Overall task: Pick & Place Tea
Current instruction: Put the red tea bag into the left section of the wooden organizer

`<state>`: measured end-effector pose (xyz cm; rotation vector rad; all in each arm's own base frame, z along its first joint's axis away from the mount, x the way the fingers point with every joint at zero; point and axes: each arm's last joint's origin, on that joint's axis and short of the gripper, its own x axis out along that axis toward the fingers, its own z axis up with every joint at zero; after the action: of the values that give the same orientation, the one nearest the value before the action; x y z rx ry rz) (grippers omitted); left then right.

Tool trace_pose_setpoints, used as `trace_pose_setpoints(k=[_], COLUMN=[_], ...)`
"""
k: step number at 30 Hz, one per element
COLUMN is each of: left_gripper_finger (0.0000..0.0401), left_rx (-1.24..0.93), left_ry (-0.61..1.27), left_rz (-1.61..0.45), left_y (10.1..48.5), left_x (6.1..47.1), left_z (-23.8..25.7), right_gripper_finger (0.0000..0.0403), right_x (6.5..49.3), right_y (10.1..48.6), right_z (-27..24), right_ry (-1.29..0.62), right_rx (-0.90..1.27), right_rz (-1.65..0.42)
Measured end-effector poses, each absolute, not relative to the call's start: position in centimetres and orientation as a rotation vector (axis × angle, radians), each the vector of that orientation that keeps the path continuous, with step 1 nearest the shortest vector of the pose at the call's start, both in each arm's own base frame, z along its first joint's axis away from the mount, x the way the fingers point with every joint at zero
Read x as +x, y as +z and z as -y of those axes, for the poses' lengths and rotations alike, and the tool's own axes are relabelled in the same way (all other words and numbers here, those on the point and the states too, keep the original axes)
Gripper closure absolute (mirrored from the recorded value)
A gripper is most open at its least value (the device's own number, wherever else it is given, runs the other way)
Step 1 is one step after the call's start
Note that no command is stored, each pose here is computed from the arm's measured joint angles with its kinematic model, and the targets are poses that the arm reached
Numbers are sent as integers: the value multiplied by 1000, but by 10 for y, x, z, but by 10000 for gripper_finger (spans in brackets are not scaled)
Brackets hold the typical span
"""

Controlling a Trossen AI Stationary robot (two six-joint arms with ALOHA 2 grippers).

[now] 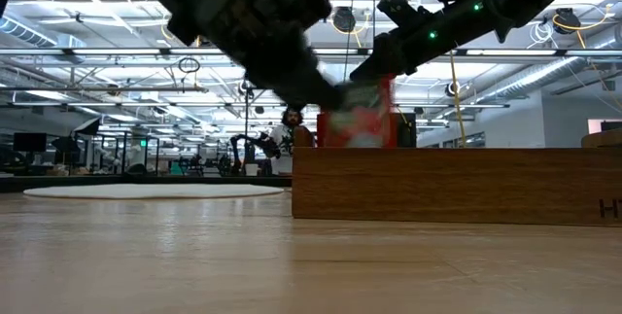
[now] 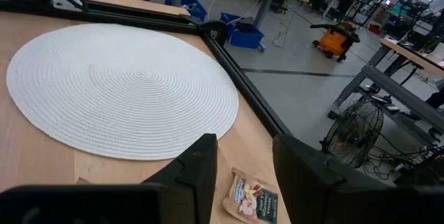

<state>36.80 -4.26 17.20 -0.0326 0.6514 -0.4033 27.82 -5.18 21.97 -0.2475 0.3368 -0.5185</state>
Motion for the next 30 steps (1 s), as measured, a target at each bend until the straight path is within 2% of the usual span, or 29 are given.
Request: trace_pose_setpoints(k=[12, 23, 30], left_gripper_finger=[396, 325, 316], left_rx=[-19, -13, 24], left_ry=[-397, -346, -303], left_rz=[-651, -654, -644], left_y=[169, 169, 173], left_x=[369, 370, 369], left_z=[42, 41, 39], right_gripper_finger=[278, 277, 277], right_x=[278, 277, 277], right_y=[219, 217, 216], right_z=[52, 51, 52], right_ry=[-516, -514, -516], right_rx=[-250, -251, -249], right_rz=[-344, -369, -372])
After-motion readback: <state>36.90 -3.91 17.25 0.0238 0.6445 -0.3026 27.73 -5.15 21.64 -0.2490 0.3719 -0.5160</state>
